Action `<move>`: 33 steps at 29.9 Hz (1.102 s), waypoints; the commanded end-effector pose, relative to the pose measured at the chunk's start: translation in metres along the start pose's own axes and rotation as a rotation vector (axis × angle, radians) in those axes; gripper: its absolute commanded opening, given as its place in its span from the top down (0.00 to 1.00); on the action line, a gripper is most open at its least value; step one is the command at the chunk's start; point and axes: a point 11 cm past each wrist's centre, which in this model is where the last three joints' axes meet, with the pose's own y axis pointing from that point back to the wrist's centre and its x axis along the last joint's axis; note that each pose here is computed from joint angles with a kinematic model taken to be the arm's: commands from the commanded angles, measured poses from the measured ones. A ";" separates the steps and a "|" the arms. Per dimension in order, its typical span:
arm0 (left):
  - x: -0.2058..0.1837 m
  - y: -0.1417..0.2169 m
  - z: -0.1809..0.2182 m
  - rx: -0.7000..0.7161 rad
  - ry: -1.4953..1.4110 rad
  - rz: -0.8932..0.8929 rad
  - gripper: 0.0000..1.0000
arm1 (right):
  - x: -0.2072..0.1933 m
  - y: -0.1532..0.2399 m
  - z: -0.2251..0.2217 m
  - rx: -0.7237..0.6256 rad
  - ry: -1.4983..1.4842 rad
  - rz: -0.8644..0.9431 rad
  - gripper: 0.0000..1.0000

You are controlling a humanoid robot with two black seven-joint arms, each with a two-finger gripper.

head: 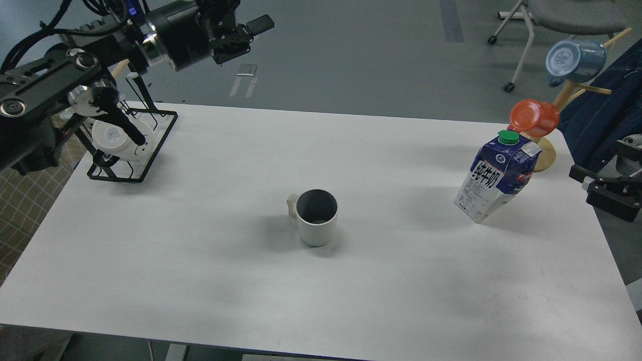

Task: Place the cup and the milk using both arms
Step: 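Reach the right gripper to the milk carton and grasp it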

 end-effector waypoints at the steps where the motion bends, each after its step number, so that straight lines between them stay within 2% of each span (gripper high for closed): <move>1: 0.000 0.000 -0.001 0.002 0.002 0.000 0.03 | -0.018 -0.016 -0.011 0.028 -0.027 0.011 0.00; 6: -0.001 0.000 -0.001 0.002 0.002 -0.002 0.03 | -0.030 -0.031 -0.021 0.065 -0.016 -0.001 0.00; 25: -0.003 0.002 -0.009 0.013 0.012 -0.002 0.03 | -0.069 -0.085 -0.032 0.062 -0.042 -0.004 0.00; 33: -0.006 0.005 -0.017 0.026 0.021 -0.003 0.03 | -0.077 -0.101 -0.039 0.066 -0.053 -0.001 0.10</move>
